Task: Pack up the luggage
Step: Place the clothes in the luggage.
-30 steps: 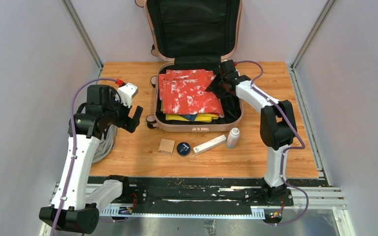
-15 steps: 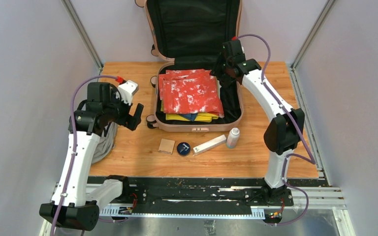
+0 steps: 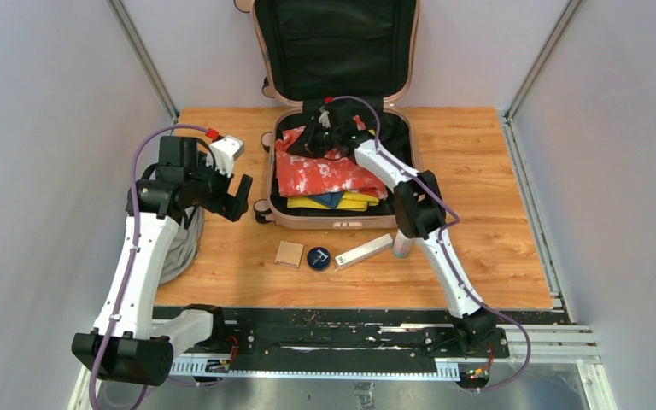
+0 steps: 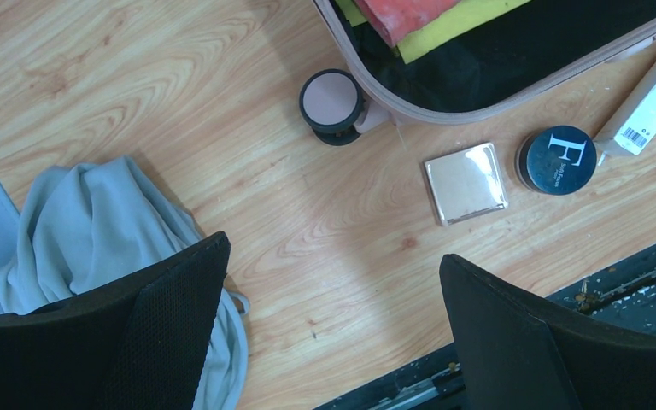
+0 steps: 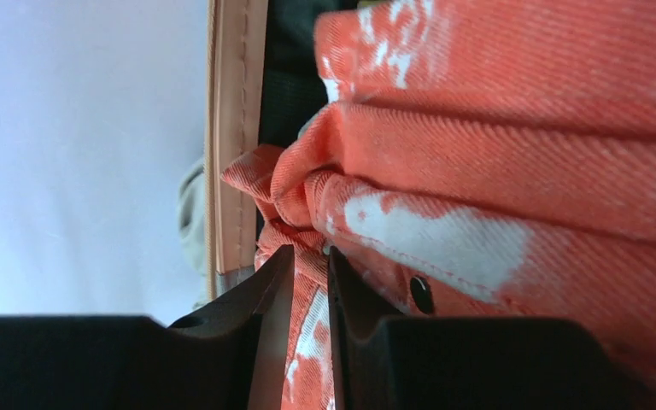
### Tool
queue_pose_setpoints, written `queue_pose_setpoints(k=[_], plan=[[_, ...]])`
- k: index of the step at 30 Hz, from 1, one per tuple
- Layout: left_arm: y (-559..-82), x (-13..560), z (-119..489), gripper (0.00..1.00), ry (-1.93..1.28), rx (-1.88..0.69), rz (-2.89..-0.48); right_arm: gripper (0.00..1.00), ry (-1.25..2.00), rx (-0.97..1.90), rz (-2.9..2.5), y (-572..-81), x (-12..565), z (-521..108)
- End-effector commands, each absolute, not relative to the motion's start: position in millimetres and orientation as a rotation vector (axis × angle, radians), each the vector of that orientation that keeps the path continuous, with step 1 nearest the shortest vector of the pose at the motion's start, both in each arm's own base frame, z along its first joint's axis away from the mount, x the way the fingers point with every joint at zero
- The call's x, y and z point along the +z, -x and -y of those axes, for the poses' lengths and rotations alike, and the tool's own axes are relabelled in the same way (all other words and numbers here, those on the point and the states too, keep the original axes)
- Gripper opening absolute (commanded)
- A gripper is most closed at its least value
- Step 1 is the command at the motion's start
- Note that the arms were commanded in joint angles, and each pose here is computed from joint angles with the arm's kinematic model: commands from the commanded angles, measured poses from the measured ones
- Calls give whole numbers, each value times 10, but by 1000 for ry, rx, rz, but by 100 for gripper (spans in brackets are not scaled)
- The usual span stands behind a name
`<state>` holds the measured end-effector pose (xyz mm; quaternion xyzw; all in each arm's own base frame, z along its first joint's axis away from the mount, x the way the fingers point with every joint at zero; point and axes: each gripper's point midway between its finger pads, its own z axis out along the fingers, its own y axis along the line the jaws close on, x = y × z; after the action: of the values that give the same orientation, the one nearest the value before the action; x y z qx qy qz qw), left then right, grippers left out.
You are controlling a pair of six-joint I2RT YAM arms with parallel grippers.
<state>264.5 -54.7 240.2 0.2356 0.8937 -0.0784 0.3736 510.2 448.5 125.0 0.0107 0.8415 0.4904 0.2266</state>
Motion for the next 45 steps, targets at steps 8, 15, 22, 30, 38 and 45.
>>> queue_pose_setpoints(k=[8, 15, 22, 30, 38, 45], plan=[[-2690, 2417, 444, 100, -612, -129, -2281, 27, -393, 1133, -2451, -5364, 362, -4088], [-2695, 2317, 464, 100, -618, -150, -2311, 38, -217, 1316, -2153, -5540, 1634, -4338], [-2690, 2370, 461, 100, -609, -145, -2298, 40, -225, 1428, -2162, -5523, 1459, -4564], [-2666, 2331, 410, 100, -611, -110, -2307, 40, -373, 1325, -2299, -5600, 573, -4452], [-2682, 2351, 391, 100, -596, -97, -2309, 40, -609, 731, -2386, -5604, 68, -3593], [-2674, 2389, 415, 100, -594, -112, -2295, 39, -693, 466, -2318, -5677, 298, -3118]])
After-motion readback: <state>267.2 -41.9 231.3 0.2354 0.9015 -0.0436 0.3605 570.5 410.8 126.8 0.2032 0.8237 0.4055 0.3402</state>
